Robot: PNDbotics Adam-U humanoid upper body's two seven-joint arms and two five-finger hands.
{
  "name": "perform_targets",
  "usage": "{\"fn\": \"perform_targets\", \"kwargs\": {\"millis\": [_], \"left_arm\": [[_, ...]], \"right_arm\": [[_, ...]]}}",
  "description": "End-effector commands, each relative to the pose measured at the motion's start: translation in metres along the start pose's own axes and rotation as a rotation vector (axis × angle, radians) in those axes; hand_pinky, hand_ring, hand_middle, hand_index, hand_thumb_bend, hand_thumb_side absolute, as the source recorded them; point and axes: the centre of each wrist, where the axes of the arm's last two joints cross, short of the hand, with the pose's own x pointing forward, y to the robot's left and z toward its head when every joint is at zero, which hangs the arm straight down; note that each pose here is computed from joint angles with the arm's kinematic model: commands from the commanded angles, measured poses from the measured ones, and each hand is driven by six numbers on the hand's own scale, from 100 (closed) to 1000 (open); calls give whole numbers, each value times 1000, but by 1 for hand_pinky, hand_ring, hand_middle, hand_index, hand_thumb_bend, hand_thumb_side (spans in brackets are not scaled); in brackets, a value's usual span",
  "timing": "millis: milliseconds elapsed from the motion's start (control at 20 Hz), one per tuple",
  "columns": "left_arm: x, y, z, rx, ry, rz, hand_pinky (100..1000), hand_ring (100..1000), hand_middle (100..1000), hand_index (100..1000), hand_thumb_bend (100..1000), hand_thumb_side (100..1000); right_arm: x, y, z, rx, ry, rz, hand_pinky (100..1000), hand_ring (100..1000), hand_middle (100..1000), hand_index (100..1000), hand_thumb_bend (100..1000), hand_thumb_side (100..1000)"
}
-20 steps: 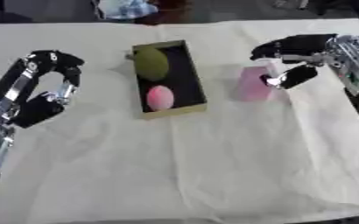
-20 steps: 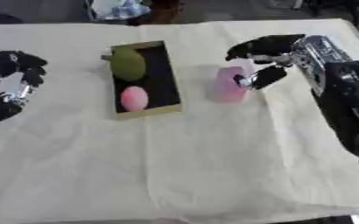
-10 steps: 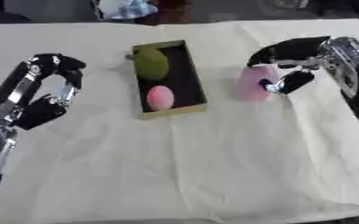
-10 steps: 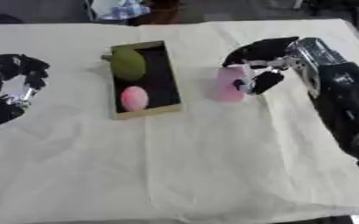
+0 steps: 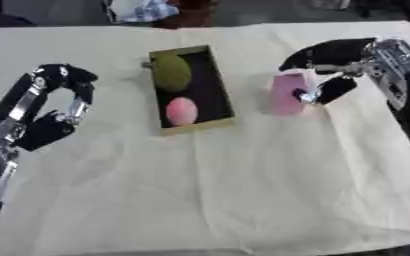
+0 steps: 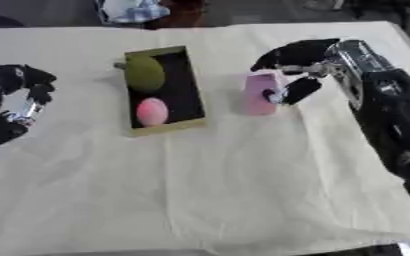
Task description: Pick up objects on the table and place them in the box.
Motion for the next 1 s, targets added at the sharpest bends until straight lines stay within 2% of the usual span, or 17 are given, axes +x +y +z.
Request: {"fn": "perform_targets", "kwargs": {"millis": [50, 400, 1000], "left_arm": [[2, 8, 0, 8, -7, -14, 704, 531, 550, 729, 100, 637], [1, 7, 0, 6, -5, -12, 704, 531, 550, 728, 100, 638], [1, 5, 0, 2, -4, -5, 704, 531, 550, 728, 100, 641]], "right_arm": [[-9, -16, 15, -40, 19, 8, 894, 963, 918, 1000, 100, 982], [1, -15, 6, 34, -20, 19, 893, 965, 918, 1000, 100, 1000], [10, 8, -11, 145, -34, 80, 891, 956, 918, 1000, 100, 1000]]}}
